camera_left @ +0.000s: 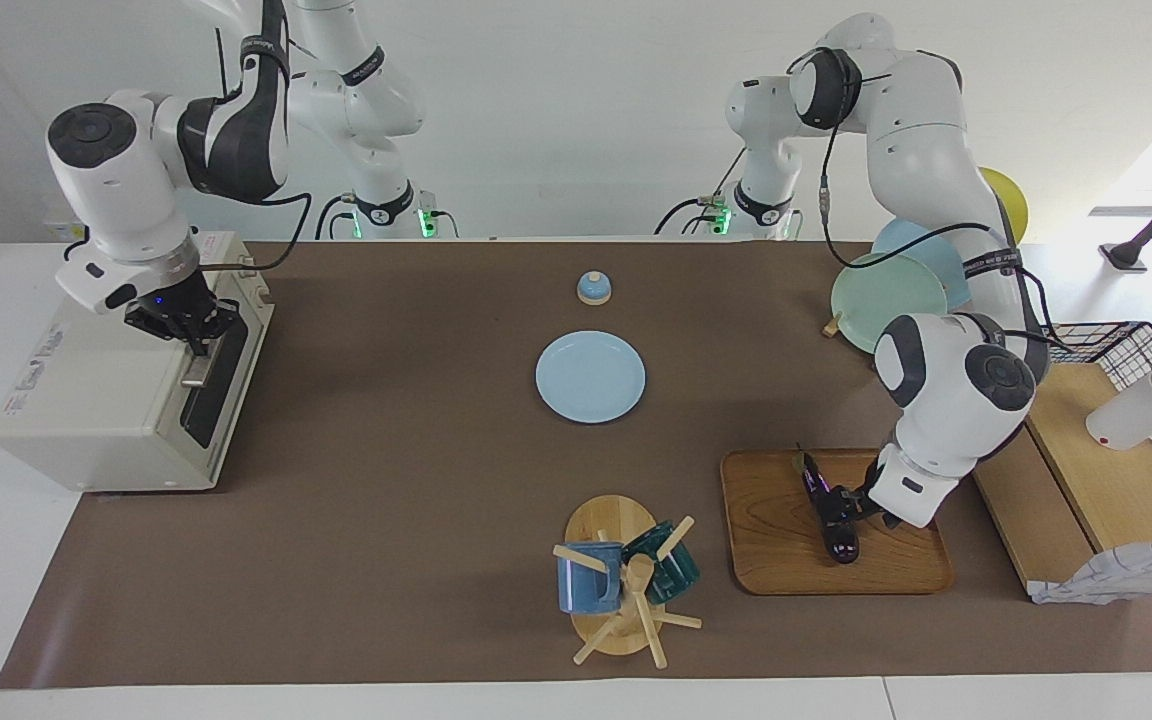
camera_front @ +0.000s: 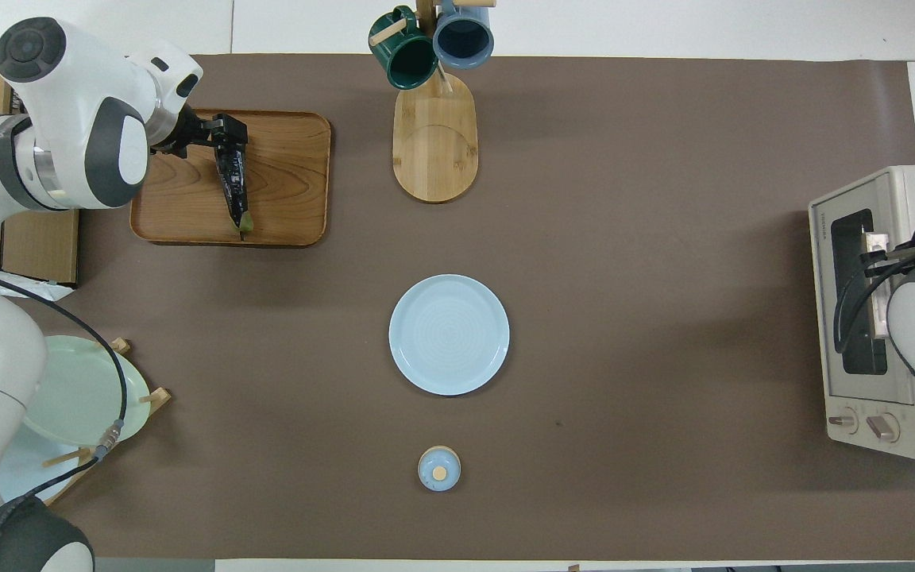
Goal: Put eggplant into oven
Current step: 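Grasp the eggplant with the left gripper and lift it, then place the eggplant on the blue plate while the right gripper reaches the oven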
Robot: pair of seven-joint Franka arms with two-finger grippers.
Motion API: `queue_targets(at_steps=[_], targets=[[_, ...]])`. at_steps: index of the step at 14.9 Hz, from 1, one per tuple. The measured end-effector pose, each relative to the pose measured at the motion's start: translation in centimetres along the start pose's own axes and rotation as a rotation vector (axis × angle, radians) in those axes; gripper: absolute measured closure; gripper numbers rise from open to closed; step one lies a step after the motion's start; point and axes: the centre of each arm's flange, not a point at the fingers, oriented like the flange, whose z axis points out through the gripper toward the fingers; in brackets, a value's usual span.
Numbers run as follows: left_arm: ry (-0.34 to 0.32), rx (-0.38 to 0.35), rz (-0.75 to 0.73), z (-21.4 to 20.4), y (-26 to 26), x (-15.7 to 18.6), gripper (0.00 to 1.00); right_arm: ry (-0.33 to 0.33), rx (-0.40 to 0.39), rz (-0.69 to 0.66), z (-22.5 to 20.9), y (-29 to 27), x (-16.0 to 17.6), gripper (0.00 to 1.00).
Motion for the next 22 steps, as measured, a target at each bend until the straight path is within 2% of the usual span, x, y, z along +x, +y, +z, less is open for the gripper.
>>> queue_targets(at_steps=[7,9,11,12,14,16,19,22], targets=[[-0.008,-0.002,0.012,2.1,0.8,-1.1,0.00,-0.005,0.002,0.016,0.6,-4.2,0.6,0.99],[-0.007,-0.002,0.013,2.1,0.8,-1.1,0.03,-0.002,0.003,0.015,1.4,-5.8,0.9,0.99],[-0.005,-0.002,0.013,1.9,0.9,-1.1,0.24,0.022,0.005,0.004,3.1,-6.5,1.2,0.99],[-0.005,-0.002,0.016,1.9,1.1,-1.2,0.37,0.023,0.010,0.002,4.0,-6.8,1.2,0.99],[-0.006,-0.003,0.023,1.8,1.6,-1.2,0.55,0.013,0.016,0.002,4.8,-7.0,1.1,0.99],[-0.011,-0.005,0.010,1.2,2.3,-1.4,0.55,-0.009,0.016,0.006,4.2,-6.8,1.1,0.99],[-0.031,-0.028,-0.062,-3.6,3.7,-1.7,0.55,-0.050,0.012,0.022,1.4,-5.8,1.2,0.99],[-0.066,-0.038,-0.143,-10.4,8.7,-4.8,0.55,-0.063,0.005,0.038,-0.3,-4.4,0.8,0.99]])
